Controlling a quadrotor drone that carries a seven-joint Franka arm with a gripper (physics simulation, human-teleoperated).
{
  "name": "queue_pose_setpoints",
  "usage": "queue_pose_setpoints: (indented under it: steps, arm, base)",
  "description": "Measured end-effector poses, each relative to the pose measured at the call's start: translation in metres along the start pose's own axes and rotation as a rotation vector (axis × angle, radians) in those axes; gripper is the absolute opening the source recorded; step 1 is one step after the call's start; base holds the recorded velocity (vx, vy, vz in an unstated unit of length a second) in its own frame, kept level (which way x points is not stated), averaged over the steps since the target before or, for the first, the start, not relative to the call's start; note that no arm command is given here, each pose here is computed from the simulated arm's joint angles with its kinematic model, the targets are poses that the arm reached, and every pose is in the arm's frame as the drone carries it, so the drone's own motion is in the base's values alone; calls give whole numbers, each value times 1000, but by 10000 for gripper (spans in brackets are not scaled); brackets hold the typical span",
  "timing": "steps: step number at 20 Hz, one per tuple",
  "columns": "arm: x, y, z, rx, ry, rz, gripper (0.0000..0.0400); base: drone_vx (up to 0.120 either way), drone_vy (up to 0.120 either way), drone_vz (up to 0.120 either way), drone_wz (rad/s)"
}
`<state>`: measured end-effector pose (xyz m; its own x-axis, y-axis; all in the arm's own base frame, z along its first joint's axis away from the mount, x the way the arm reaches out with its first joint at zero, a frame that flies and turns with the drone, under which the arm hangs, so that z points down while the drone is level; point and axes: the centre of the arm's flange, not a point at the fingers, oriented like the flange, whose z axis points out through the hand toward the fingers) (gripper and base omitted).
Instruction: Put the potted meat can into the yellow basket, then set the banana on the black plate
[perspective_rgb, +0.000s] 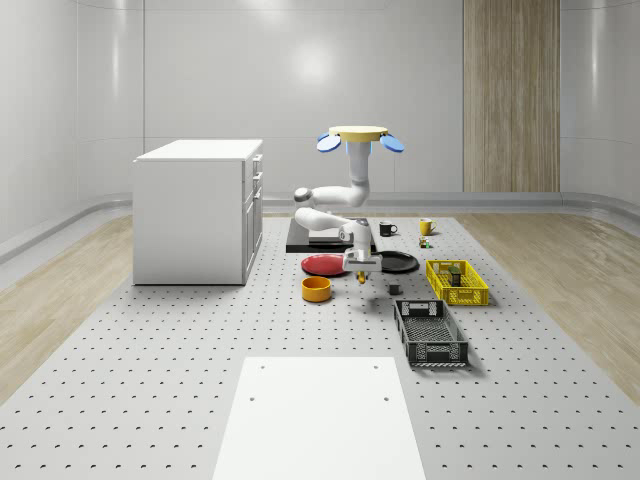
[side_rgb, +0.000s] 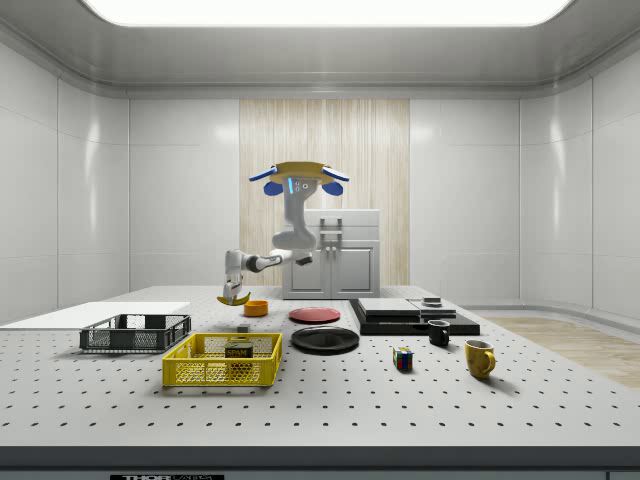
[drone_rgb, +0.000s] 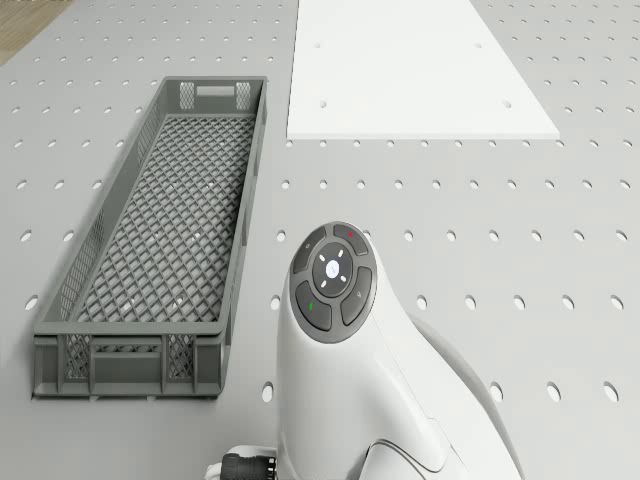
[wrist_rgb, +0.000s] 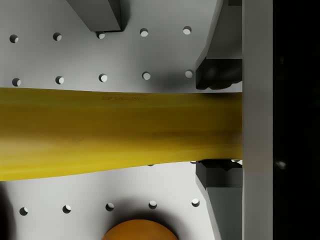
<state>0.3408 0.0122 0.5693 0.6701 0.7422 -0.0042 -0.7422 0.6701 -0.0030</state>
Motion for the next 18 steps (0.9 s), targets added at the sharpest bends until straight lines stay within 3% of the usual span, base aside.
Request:
queue_pose_setpoints:
  steps: [3, 18]
  arm:
    - [0, 0, -1, 0, 0, 4, 193]
    - [0, 0, -2, 0, 0, 7, 193]
  base:
    - [-120, 120, 93, 0]
    - [-120, 120, 0, 0]
